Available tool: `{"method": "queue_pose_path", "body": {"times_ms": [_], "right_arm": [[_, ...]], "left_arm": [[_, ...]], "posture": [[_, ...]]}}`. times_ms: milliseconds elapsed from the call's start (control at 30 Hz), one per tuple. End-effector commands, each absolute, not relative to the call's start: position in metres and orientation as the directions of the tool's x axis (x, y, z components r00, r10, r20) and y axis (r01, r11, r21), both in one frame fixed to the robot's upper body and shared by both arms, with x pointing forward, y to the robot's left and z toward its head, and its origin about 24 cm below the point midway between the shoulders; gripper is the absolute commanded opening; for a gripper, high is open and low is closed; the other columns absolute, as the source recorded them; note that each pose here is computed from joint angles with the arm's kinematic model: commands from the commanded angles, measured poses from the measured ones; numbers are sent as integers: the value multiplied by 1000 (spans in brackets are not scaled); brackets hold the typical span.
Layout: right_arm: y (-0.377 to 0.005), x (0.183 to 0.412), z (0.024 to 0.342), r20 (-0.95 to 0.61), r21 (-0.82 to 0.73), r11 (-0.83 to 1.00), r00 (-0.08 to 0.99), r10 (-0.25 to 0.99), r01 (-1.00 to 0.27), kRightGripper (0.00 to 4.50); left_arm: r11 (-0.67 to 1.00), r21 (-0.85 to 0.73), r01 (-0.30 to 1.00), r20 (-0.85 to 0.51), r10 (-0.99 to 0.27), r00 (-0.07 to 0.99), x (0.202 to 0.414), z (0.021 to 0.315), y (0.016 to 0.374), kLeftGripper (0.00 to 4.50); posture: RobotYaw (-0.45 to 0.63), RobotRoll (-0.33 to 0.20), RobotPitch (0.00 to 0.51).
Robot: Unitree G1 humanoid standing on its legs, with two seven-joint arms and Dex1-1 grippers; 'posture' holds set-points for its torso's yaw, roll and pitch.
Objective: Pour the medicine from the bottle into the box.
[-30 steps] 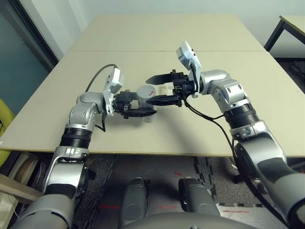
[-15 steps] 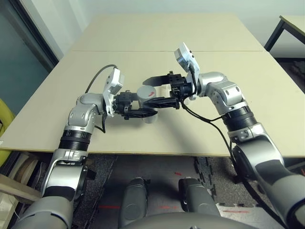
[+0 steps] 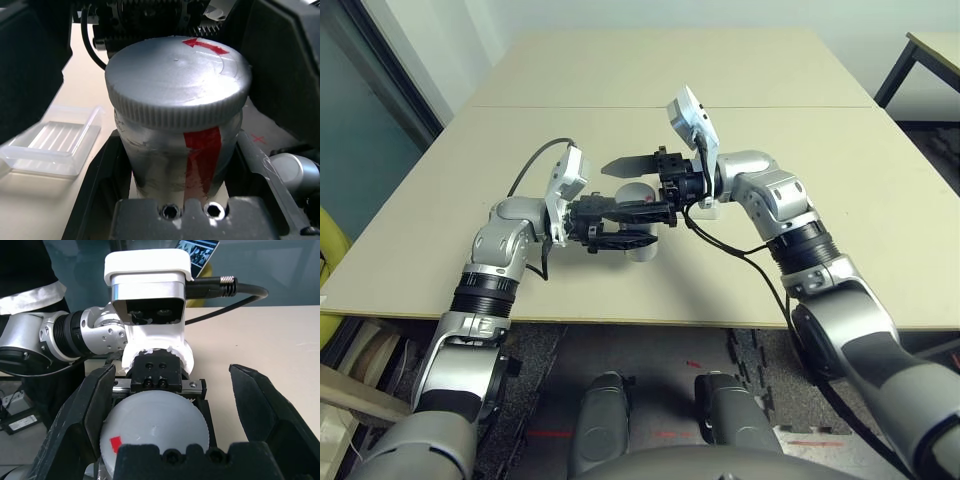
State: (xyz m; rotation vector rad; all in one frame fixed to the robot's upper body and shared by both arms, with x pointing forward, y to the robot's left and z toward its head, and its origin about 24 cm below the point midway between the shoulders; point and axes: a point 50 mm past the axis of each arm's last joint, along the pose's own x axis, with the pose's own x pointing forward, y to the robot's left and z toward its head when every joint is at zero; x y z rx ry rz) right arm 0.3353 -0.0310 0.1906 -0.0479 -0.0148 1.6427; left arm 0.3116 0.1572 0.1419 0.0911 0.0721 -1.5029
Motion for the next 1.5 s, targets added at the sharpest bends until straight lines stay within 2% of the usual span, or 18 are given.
{"method": "queue_pose_path", "body": {"times_ms": [33, 300, 933, 1133, 1500], "right_arm": [[-36, 339, 189, -36, -46, -49, -47, 998, -998, 4500], [-59, 344, 185, -45, -37, 17, 18, 999, -999, 4500], [-112, 341, 201, -49, -64, 133, 136, 990, -989, 4500], [-104, 333, 209, -35, -76, 92, 95, 995, -993, 4500], [-61, 319, 213, -36, -107, -6, -2, 999, -994, 4500]], "left_arm": [[50, 16, 999, -105, -993, 52, 307, 142, 158, 2749], [69, 18, 997, -109, -991, 71, 307, 143, 163, 2749], [92, 20, 996, -112, -989, 94, 311, 146, 169, 2749], [101, 18, 995, -104, -989, 102, 313, 146, 169, 2749], [110, 18, 994, -99, -989, 112, 317, 144, 168, 2749]], "posture": [[-21, 0, 78], [-24, 0, 79], [-35, 0, 82], [-41, 0, 82], [-37, 0, 78]]}}
